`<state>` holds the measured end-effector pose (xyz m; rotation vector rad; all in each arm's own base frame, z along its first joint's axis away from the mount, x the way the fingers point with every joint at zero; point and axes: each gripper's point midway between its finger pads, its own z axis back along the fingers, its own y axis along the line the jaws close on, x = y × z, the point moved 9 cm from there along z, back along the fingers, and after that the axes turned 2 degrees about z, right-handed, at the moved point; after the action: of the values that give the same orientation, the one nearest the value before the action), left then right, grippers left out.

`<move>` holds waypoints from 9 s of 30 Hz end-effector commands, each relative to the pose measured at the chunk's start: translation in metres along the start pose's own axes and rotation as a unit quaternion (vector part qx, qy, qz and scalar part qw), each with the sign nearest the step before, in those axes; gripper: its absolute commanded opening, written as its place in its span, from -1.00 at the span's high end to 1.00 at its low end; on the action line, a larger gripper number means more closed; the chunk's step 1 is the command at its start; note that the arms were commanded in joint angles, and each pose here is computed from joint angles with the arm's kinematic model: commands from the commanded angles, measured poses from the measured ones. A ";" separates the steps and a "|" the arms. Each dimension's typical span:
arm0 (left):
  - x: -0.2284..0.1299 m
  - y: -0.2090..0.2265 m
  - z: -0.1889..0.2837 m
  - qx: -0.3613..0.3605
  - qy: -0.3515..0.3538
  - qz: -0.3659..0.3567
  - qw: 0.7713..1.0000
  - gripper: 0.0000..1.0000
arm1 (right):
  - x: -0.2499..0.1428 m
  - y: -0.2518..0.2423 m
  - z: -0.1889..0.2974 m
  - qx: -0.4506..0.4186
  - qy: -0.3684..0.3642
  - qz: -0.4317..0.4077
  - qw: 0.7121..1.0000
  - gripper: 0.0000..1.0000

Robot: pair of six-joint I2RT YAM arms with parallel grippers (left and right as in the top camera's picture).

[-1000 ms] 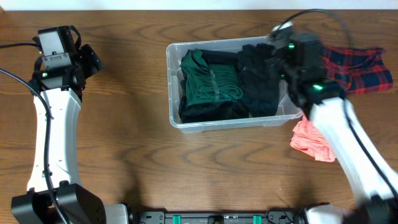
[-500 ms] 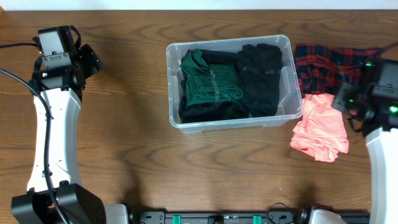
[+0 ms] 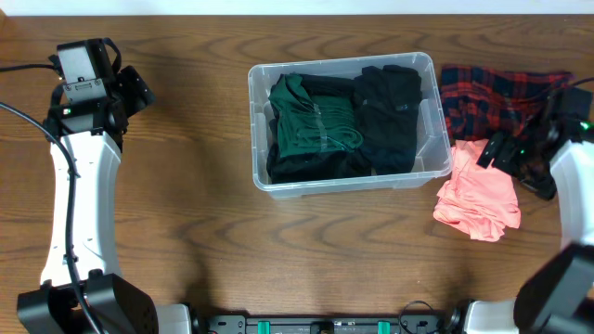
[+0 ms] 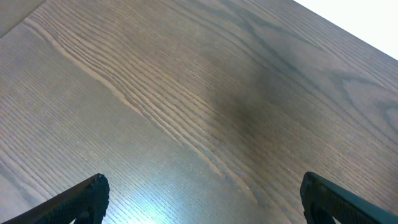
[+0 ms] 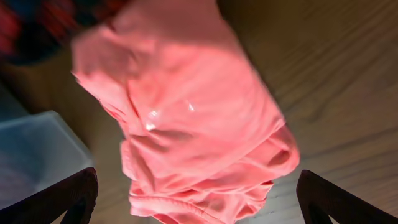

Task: Pack container

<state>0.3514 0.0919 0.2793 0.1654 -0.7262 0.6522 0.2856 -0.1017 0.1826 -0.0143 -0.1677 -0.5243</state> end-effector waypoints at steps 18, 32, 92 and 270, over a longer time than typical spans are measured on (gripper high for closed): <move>0.002 0.002 0.002 0.006 -0.005 0.001 1.000 -0.96 | -0.001 -0.002 -0.068 -0.008 0.103 0.059 0.993 -0.99; 0.002 0.002 0.002 0.006 -0.005 0.001 1.000 -0.96 | 0.007 0.025 -0.072 0.011 0.056 0.172 0.983 -0.98; 0.002 0.002 0.002 0.006 -0.005 0.001 1.000 -0.96 | 0.025 0.147 0.099 0.150 -0.079 0.288 0.943 0.79; 0.002 0.002 0.002 0.006 -0.005 0.001 1.000 -0.96 | -0.041 0.277 0.081 0.303 -0.223 0.413 0.829 0.97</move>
<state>0.3514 0.0919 0.2793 0.1654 -0.7262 0.6522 0.3753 0.1388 0.2721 0.3515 -0.7607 0.3748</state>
